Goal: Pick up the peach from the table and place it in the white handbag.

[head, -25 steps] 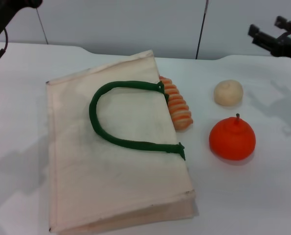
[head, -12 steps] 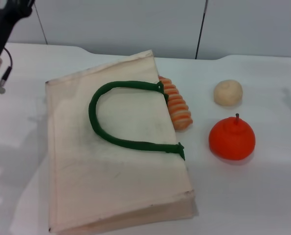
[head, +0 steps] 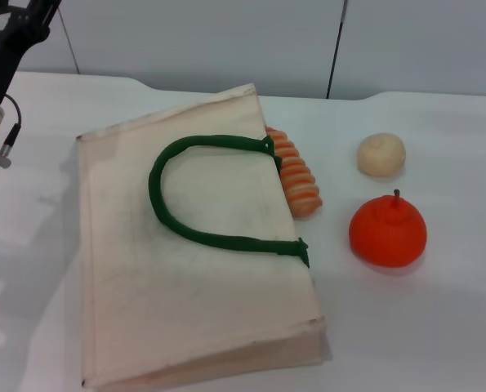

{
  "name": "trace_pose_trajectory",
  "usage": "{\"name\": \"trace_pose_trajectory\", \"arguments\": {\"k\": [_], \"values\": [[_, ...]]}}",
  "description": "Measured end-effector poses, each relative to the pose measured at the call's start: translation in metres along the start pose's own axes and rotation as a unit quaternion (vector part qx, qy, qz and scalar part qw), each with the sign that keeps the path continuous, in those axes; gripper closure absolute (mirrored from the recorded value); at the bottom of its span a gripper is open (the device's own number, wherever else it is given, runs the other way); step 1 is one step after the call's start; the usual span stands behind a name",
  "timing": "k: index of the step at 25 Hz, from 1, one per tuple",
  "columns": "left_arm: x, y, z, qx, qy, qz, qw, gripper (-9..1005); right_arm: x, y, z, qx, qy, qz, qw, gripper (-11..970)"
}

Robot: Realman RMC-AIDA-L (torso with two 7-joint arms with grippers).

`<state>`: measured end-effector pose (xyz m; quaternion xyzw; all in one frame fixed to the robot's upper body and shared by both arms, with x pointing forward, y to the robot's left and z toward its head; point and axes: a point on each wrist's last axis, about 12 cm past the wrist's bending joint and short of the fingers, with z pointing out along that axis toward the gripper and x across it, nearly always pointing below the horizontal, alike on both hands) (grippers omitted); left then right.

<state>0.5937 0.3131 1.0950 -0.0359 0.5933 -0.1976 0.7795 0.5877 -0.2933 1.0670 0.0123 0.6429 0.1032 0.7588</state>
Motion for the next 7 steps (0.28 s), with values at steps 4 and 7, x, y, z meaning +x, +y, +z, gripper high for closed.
{"name": "trace_pose_trajectory", "arguments": {"k": [4, 7], "values": [[0.0002, -0.0001, -0.0001, 0.000, 0.000, -0.001, 1.000, 258, -0.0002, -0.0002, 0.0005, 0.000, 0.000, 0.001, 1.000, 65], [0.0003, -0.0002, -0.0001, 0.000, 0.001, -0.001, 1.000, 258, -0.0002, 0.0004, 0.0008, -0.002, 0.001, 0.002, 1.000, 65]]}}
